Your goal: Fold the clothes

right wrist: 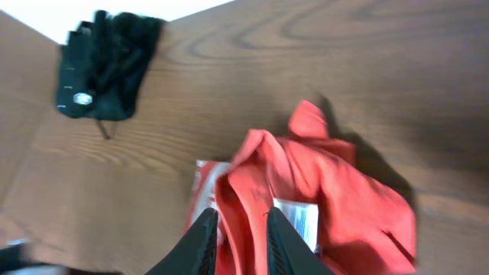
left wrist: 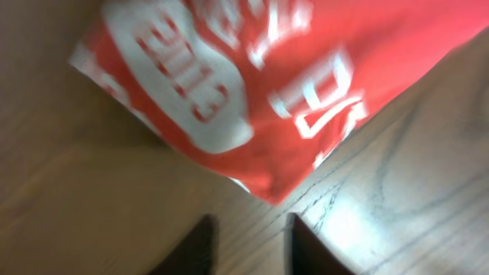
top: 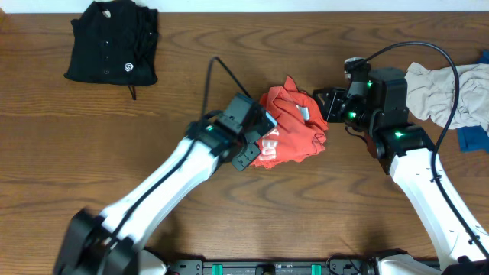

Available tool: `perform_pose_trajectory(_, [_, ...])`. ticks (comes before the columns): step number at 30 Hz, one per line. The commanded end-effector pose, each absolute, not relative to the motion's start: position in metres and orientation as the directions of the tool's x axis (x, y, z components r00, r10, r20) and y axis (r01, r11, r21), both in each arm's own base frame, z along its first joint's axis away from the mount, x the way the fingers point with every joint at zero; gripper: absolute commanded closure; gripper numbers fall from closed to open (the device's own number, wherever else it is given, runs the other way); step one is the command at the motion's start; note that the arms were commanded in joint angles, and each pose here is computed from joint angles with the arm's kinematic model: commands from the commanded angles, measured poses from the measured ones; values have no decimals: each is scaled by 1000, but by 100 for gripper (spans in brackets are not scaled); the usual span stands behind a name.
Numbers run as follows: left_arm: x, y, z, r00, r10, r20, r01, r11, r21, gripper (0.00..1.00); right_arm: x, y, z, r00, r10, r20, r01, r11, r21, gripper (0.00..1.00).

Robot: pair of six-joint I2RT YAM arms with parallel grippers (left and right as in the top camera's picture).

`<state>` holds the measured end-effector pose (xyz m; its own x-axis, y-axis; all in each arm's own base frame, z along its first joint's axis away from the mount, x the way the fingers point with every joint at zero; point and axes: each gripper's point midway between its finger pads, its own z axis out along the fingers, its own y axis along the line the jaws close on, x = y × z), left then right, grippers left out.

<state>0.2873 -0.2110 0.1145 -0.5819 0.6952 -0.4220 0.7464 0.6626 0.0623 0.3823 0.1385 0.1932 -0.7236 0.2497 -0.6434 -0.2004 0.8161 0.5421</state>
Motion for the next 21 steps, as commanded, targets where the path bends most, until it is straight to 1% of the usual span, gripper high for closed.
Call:
perform_pose_trajectory(1, [292, -206, 146, -576, 651, -494, 707, 700, 98, 48, 375, 157, 202, -740, 237, -629, -254, 767, 589, 82])
perform_pose_trajectory(2, [294, -202, 150, -587, 634, -504, 684, 721, 111, 44, 373, 161, 202, -743, 228, -630, -265, 764, 589, 82])
perform_pose_trajectory(3, [296, -197, 154, -602, 615, -509, 655, 745, 126, 34, 372, 166, 201, -746, 219, -629, -272, 762, 588, 82])
perform_pose_trajectory(4, [298, -193, 156, -615, 598, -514, 629, 765, 136, 26, 370, 170, 200, -750, 209, -627, -280, 759, 588, 82])
perform_pose_trajectory(5, [300, -190, 157, -629, 580, -517, 605, 783, 143, 21, 369, 174, 198, -755, 201, -625, -285, 757, 588, 83])
perform_pose_trajectory(6, [301, -188, 158, -638, 569, -518, 591, 794, 145, 20, 367, 180, 196, -759, 189, -623, -294, 753, 588, 83])
perform_pose_trajectory(8, [302, -187, 156, -657, 547, -518, 568, 812, 137, 11, 365, 193, 190, -772, 162, -615, -313, 745, 589, 84])
perform_pose_trajectory(9, [304, -186, 156, -667, 532, -521, 555, 822, 129, 11, 364, 198, 186, -776, 152, -612, -319, 742, 589, 85])
perform_pose_trajectory(13, [316, -183, 150, -725, 435, -534, 469, 880, 80, 10, 356, 233, 163, -812, 77, -579, -367, 704, 608, 85])
perform_pose_trajectory(16, [323, -186, 139, -751, 399, -527, 446, 894, 40, 12, 352, 255, 147, -830, 31, -557, -401, 661, 635, 87])
perform_pose_trajectory(17, [324, -190, 134, -756, 397, -520, 456, 890, 17, 16, 352, 259, 142, -839, 30, -543, -396, 651, 647, 87])
perform_pose_trajectory(19, [324, -199, 123, -769, 396, -502, 478, 878, -38, 29, 353, 263, 131, -862, 41, -506, -362, 649, 669, 88])
perform_pose_trajectory(21, [325, -206, 112, -778, 400, -485, 489, 869, -68, 37, 354, 263, 117, -884, 51, -464, -321, 656, 683, 90])
